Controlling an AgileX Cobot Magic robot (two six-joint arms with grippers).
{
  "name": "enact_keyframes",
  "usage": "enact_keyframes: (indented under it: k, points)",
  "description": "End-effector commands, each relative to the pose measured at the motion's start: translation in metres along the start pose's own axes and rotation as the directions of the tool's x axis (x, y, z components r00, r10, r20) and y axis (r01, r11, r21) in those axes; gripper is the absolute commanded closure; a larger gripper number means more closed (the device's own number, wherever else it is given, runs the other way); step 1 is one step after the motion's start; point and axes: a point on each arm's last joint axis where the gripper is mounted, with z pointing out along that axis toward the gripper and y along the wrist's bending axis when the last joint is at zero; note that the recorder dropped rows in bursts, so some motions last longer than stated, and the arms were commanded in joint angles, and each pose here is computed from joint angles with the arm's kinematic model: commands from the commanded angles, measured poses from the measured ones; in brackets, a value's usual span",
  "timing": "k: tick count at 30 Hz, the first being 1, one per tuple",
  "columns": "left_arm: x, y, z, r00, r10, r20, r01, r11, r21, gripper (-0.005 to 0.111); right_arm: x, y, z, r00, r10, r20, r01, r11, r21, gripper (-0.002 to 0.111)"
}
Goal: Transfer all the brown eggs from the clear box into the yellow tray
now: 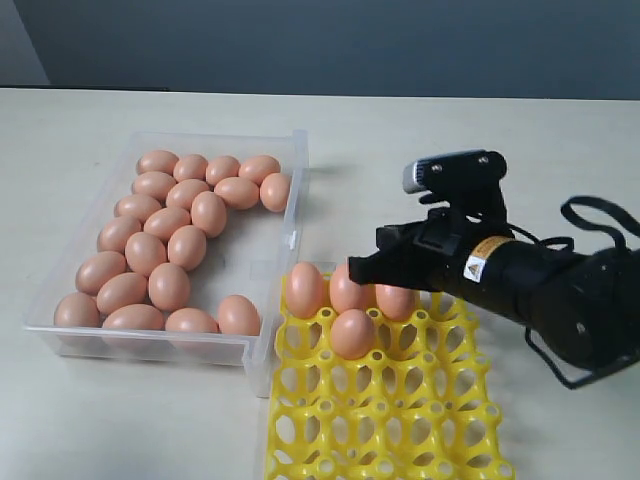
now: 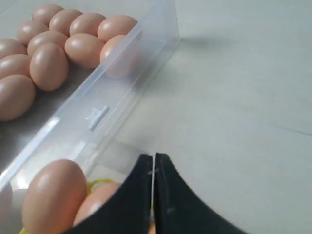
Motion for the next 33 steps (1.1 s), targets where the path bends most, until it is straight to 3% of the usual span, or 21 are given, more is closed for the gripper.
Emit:
enact_keyframes:
  k: [1, 9, 15, 23, 33]
  points:
    - [0.000, 0.000, 0.000, 1.000, 0.001, 0.012, -0.001, 1.000, 0.004, 0.106, -0.036, 0.013, 0.011, 0.998, -0.018, -0.065, 0.017, 1.000, -0.016, 0.108]
    - [0.000, 0.000, 0.000, 1.000, 0.001, 0.012, -0.001, 1.000, 0.004, 0.106, -0.078, 0.030, 0.028, 0.946, -0.044, -0.320, 0.044, 0.999, -0.007, 0.108]
    - [0.000, 0.000, 0.000, 1.000, 0.001, 0.012, -0.001, 1.000, 0.004, 0.106, -0.086, 0.030, 0.038, 0.891, -0.042, -0.453, 0.056, 0.998, 0.017, 0.108]
    - [0.000, 0.000, 0.000, 1.000, 0.001, 0.012, -0.001, 1.000, 0.004, 0.106, -0.083, -0.002, 0.036, 0.834, 0.031, -0.550, 0.025, 0.995, 0.095, 0.108]
    - [0.000, 0.000, 0.000, 1.000, 0.001, 0.012, -0.001, 1.000, 0.004, 0.106, -0.079, -0.004, 0.041, 0.823, -0.030, -0.567, 0.077, 0.995, 0.060, 0.108]
